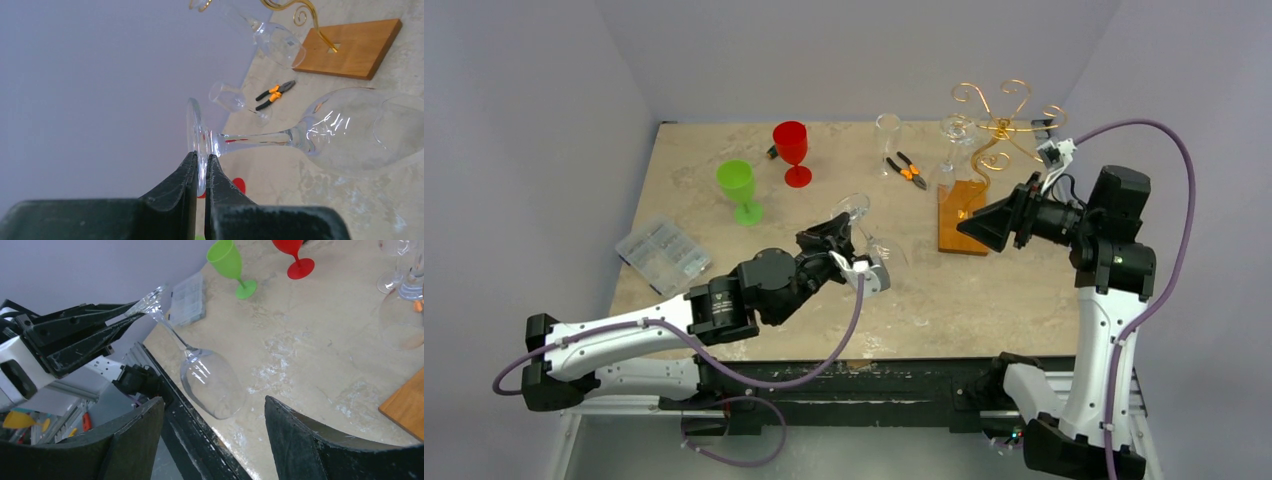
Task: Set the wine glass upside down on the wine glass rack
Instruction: Turn the wine glass upside down at the wine rack.
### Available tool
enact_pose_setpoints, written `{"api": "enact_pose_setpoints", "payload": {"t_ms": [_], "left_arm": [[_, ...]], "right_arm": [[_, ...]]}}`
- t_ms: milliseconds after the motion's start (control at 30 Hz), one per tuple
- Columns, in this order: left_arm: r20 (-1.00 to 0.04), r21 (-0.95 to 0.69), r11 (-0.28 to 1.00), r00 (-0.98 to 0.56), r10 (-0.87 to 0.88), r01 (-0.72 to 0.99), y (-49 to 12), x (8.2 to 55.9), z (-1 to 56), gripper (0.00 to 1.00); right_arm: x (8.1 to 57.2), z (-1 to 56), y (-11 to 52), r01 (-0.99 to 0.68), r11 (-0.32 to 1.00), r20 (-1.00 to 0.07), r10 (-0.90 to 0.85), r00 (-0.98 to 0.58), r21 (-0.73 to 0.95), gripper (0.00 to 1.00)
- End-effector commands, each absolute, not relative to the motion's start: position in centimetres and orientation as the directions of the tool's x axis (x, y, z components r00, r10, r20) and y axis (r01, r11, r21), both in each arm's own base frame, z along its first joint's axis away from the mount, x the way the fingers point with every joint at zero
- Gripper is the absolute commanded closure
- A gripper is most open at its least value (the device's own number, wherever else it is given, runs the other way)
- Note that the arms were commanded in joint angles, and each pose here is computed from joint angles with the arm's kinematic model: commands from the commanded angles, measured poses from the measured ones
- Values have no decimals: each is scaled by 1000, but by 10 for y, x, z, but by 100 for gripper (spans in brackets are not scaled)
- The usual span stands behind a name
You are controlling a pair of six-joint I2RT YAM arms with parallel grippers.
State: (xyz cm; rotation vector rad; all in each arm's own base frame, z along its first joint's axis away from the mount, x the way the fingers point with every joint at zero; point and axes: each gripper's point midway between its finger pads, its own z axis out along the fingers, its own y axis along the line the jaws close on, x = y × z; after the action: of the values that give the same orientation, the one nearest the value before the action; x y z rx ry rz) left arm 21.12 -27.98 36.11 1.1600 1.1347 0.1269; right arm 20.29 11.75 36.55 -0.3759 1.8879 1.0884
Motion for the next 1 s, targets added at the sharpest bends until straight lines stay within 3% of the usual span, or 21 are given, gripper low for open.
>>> {"api": "enact_pose_setpoints", "payload": {"t_ms": [0, 200, 533, 967], "left_arm": [[-512, 847, 476, 597, 617, 235, -281, 213, 415, 100], [-406, 904, 384, 664, 628, 189, -298, 200, 411, 100], [-297, 950, 273, 714, 634, 152, -323, 185, 392, 100], [-238, 968, 213, 736, 634, 130, -344, 177, 381, 100]], "right_arm": [[196, 394, 126, -659, 506, -822, 217, -527, 556, 28], [195, 399, 128, -653, 485, -808, 249, -535, 582, 29], [200, 381, 133, -537, 345, -635, 334, -697, 770, 29], [204, 370, 131, -522, 358, -629, 349, -694, 774, 26]]}}
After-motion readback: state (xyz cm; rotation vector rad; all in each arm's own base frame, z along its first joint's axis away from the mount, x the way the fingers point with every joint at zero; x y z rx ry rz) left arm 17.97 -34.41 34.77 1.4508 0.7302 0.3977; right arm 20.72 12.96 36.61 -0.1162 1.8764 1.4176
